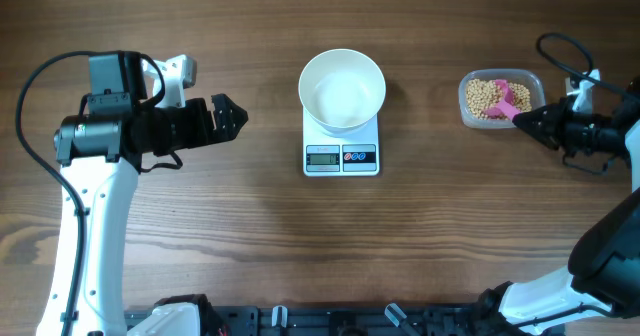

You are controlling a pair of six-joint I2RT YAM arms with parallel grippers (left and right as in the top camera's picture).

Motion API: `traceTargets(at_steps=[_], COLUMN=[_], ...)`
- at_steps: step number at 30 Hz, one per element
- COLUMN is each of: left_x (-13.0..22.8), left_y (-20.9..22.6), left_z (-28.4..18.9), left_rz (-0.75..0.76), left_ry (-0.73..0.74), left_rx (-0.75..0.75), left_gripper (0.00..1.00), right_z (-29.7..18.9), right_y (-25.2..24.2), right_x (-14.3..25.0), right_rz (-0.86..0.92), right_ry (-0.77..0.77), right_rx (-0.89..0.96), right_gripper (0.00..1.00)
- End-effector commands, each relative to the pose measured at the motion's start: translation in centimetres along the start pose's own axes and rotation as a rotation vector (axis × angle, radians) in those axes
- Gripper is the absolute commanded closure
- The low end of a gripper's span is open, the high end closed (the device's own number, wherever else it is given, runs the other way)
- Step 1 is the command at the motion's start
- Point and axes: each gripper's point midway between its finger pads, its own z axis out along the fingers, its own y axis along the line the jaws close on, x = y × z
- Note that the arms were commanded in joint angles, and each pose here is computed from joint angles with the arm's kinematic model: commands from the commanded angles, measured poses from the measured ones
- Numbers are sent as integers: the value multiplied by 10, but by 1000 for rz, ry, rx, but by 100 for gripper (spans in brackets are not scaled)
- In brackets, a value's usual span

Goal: Scoop item into bowl and weigh 150g on scale
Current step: 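Drag the scoop through the soybeans and lift it filled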

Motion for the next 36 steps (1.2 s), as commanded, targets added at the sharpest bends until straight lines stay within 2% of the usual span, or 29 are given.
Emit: traceTargets(at_steps=[1,22,36], left_x=[-3,-4,-4], left_y=[-7,-7,-7], left_z=[-4,-4,-4], left_rz=[29,29,29], left_ry=[-10,-10,-10], left_rx=[22,22,22], left_gripper=[0,0,0], right_z=[-1,-50,-68], right_y=[1,-6,23], right_x=[0,-5,-12], right_rz=[12,52,73], right_ry=[-12,-155,-228], right_rx=[-67,-230,-427], right_gripper=[96,96,96])
